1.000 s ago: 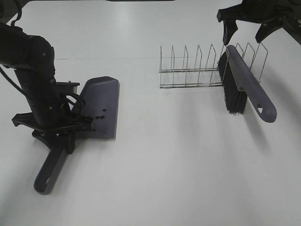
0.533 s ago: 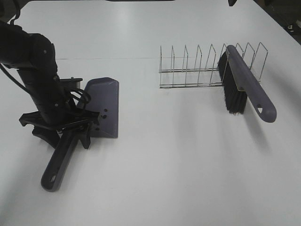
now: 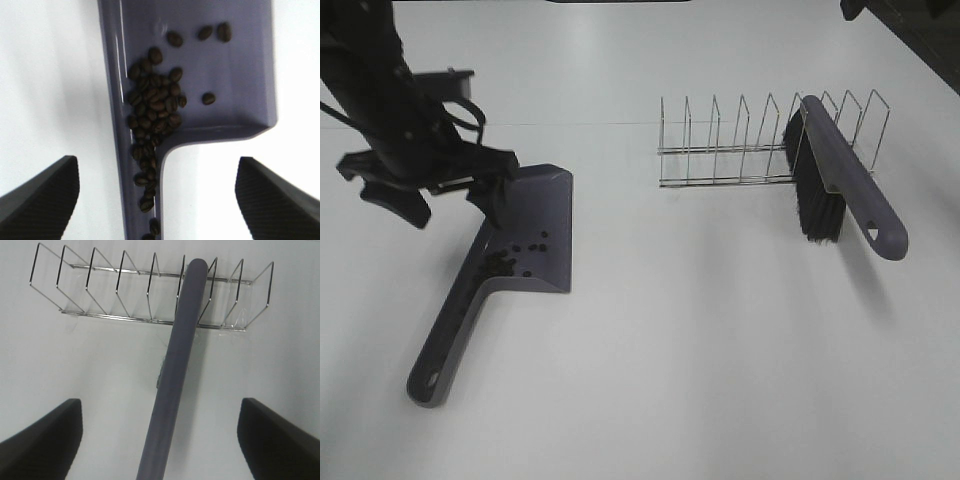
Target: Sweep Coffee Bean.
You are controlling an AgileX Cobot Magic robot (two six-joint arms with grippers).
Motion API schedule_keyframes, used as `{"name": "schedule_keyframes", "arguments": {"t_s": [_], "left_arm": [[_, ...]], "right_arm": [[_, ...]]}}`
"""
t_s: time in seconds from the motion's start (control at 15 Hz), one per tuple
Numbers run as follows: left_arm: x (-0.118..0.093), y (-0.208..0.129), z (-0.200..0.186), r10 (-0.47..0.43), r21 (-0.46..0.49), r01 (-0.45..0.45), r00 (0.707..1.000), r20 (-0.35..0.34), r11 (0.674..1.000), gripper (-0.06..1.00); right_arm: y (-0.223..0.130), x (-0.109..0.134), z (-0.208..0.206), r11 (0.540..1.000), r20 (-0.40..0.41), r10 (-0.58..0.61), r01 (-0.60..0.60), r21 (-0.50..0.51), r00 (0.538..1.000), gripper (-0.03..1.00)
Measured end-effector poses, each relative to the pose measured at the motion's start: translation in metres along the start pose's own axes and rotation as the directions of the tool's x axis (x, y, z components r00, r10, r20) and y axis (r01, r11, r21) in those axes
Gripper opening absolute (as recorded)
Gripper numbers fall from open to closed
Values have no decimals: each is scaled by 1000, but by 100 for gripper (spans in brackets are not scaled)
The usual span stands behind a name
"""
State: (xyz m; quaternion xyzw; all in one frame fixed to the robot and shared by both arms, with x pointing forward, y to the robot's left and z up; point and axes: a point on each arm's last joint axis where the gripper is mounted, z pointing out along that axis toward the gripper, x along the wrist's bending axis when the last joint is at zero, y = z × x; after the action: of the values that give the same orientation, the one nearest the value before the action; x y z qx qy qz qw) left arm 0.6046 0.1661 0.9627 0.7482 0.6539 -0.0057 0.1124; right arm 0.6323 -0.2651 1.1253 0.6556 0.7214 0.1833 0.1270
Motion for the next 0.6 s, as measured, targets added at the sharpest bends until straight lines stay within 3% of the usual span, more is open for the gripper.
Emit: {"name": "schedule_keyframes", "arguments": {"t_s": [0.13, 0.33, 0.6], "left_arm": [[36, 5, -47, -52, -78, 51, 999, -11, 996, 78], [77, -10, -94, -101, -92, 93, 991, -88, 991, 78], [88, -46, -140, -108, -130, 88, 981, -161, 988, 78]], "right_arm": [[-25, 2, -27, 1000, 7, -23, 23, -7, 1000, 74], [-63, 4, -54, 999, 8, -33, 33, -5, 999, 74], [-123, 6, -73, 999, 7, -32, 32, 12, 999, 74]]}}
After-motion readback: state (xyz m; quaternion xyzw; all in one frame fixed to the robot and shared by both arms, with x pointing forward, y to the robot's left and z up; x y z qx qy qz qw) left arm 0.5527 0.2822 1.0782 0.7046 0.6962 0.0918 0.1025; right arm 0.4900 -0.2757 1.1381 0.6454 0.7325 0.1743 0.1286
